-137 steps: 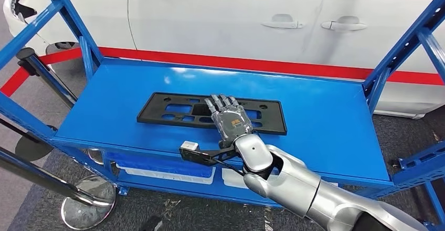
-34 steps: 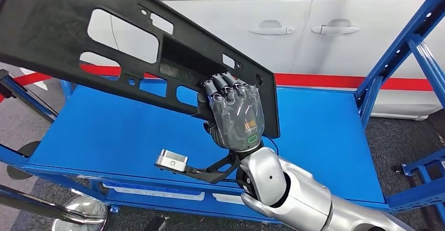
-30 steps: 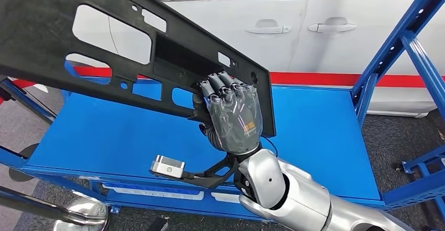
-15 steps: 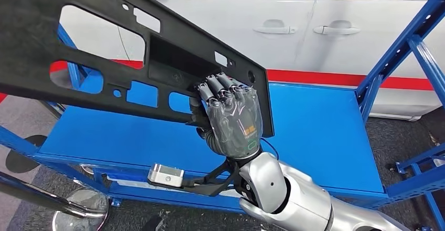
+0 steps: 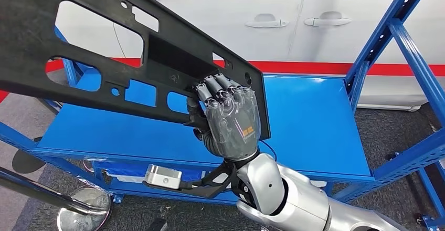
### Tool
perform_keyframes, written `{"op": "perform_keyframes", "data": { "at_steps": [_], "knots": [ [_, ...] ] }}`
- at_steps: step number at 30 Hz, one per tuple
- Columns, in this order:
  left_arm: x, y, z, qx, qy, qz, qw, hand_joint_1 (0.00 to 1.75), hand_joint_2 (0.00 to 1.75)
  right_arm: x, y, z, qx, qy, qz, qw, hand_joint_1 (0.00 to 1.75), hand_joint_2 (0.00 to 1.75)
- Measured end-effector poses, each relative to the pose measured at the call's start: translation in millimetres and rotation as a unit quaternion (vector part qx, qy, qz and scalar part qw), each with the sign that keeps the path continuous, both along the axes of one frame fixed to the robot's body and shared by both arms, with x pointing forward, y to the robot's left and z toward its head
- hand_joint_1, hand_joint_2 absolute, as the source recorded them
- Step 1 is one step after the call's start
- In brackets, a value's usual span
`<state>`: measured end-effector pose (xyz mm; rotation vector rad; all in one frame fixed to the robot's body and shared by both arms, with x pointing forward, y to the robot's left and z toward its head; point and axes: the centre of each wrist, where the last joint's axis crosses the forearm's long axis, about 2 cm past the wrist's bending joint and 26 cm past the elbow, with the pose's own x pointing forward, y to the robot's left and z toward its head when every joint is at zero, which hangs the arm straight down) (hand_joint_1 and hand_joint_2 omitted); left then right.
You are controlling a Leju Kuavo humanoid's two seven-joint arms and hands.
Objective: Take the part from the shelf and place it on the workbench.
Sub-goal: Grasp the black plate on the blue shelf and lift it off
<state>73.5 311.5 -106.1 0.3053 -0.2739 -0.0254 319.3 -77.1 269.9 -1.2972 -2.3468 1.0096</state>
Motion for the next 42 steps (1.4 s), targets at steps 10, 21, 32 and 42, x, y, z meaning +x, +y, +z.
{"op": "perform_keyframes", "data": {
  "at_steps": [10, 21, 32, 42],
  "knots": [
    [1.7, 1.7, 0.4, 0.002, 0.0, 0.001, 1.0, 0.0, 1.75, -1.2, 1.7, -0.1, 0.005, 0.002, 0.003, 1.0, 1.75, 1.75],
    [1.7, 0.0, 0.3, 0.001, -0.001, 0.0, 1.0, 0.0, 1.75, -1.7, 1.3, -2.0, 0.005, 0.004, 0.003, 1.0, 1.75, 1.75],
    [1.6, 1.0, 0.3, 0.0, 0.0, -0.003, 1.0, 0.0, 1.75, -1.2, 2.0, 0.1, 0.004, 0.002, 0.01, 1.0, 1.75, 1.75],
    [2.8, 7.1, 0.8, 0.006, -0.002, -0.007, 1.0, 0.0, 1.75, -1.0, 1.8, 0.4, 0.008, 0.003, 0.011, 1.0, 1.75, 1.75]
  ]
}}
